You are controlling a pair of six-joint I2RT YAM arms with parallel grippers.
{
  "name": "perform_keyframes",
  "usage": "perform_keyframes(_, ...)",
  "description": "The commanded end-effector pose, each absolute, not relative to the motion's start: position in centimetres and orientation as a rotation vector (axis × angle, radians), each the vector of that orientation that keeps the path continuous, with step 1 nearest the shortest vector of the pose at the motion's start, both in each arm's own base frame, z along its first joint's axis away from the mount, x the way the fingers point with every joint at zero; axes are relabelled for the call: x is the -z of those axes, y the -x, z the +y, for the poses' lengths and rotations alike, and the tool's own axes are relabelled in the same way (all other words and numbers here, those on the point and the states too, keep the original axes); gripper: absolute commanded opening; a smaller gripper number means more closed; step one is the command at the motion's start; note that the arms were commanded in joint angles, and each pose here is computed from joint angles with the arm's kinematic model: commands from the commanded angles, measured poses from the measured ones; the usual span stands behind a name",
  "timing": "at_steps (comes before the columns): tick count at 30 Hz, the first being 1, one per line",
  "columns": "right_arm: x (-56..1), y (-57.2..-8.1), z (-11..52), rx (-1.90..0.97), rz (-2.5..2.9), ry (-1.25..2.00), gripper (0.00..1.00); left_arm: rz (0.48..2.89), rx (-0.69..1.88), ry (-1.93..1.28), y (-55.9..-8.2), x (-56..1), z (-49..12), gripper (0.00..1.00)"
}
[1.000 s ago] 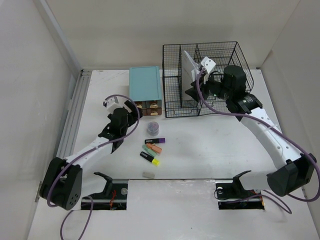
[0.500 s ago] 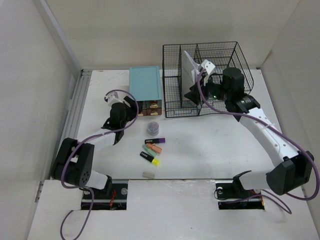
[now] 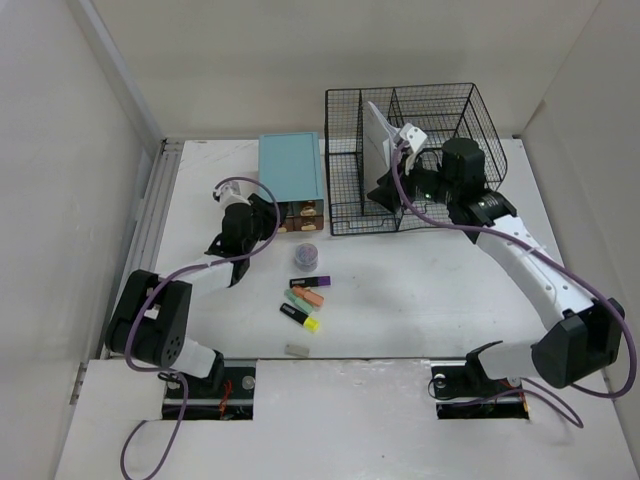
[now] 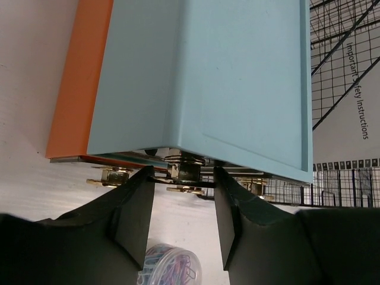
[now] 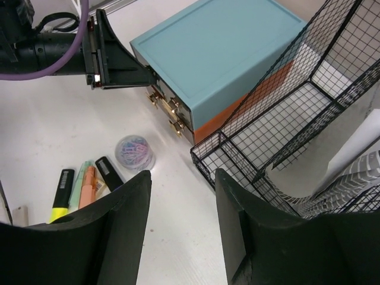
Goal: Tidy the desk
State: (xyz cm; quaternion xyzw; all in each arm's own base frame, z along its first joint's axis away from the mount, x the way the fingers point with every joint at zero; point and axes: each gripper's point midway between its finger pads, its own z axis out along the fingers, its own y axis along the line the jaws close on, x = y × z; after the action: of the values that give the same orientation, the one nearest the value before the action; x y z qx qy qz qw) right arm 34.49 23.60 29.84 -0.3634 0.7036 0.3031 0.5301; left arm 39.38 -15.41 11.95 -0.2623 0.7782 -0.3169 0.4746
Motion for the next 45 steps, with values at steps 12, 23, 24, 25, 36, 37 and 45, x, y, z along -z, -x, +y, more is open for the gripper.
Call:
perform_keyframes(12,-28.0,-30.1,28.4,-0.805,1.547,1.216,0.61,1.816,0.925,0.672,-30.4,-11.8,-17.1,0.01)
perform_keyframes(23,-22.6,-29.6,32.5,-0.714,1.626,1.365,0.81,1.790,0.889,0.638,-28.7,-14.3,-15.9,0.68)
perform_keyframes(24,-22.2,-29.7,32.9,-0.710,1.626,1.371,0.81,1.788,0.892,0.633,-28.4,-14.6,-16.0,0.68)
perform_keyframes(25,-21.6,-30.2,33.1,-0.703,1.643,1.371,0.82,1.814,0.880,0.646,-27.8,-14.1,-15.7,0.69)
perform_keyframes(36,-16.9,-32.5,37.8,-0.636,1.709,1.442,0.84,1.533,0.852,0.714,-23.2,-25.3,-9.5,0.68)
perform_keyframes(37,-16.5,-32.3,38.3,-0.641,1.709,1.453,0.84,1.500,0.864,0.718,-22.8,-26.9,-9.1,0.68)
perform_keyframes(45,-13.3,-32.4,40.2,-0.650,1.754,1.504,0.88,1.497,0.809,0.698,-21.5,-28.2,-7.7,0.68)
